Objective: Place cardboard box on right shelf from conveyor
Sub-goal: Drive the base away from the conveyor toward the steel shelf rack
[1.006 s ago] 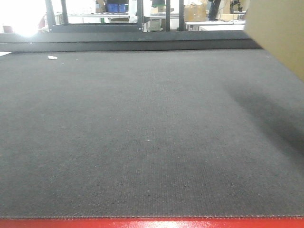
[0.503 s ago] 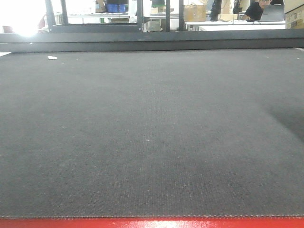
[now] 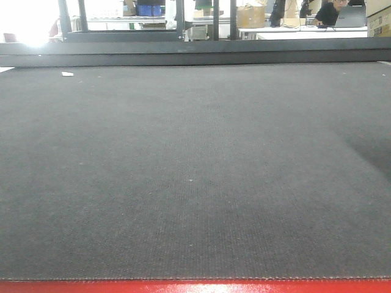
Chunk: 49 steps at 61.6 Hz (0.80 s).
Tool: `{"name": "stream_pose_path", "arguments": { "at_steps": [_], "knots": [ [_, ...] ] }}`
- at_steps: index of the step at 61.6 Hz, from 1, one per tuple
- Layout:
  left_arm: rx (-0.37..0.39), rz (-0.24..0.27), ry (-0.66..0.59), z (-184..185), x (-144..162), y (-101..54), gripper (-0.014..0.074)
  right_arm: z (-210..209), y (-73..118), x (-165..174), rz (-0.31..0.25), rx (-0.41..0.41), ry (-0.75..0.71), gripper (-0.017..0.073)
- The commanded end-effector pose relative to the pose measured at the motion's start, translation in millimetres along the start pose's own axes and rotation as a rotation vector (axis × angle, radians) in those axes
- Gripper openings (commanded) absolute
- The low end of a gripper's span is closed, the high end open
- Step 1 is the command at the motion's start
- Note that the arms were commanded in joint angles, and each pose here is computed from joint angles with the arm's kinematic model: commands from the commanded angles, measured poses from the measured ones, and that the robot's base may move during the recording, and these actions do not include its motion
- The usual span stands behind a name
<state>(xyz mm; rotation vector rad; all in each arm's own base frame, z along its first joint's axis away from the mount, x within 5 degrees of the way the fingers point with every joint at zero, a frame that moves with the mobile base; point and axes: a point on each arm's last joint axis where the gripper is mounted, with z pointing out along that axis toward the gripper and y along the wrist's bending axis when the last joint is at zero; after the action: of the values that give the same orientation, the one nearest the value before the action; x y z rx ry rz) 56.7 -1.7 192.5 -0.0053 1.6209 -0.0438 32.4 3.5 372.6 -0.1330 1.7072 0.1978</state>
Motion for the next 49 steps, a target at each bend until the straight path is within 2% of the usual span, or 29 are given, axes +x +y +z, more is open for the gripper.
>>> {"name": "stream_pose_path", "arguments": {
  "at_steps": [1, 49],
  "knots": [
    [-0.005, -0.005, -0.094, -1.1, -6.0, 0.5, -0.0116, -2.5, 0.8, -17.5, -0.019, -0.002, -0.127, 0.0207],
    [-0.003, -0.005, -0.094, -1.1, -6.0, 0.4, -0.0116, -2.3, 0.8, -17.5, -0.019, -0.001, -0.125, 0.0207]
  ]
}}
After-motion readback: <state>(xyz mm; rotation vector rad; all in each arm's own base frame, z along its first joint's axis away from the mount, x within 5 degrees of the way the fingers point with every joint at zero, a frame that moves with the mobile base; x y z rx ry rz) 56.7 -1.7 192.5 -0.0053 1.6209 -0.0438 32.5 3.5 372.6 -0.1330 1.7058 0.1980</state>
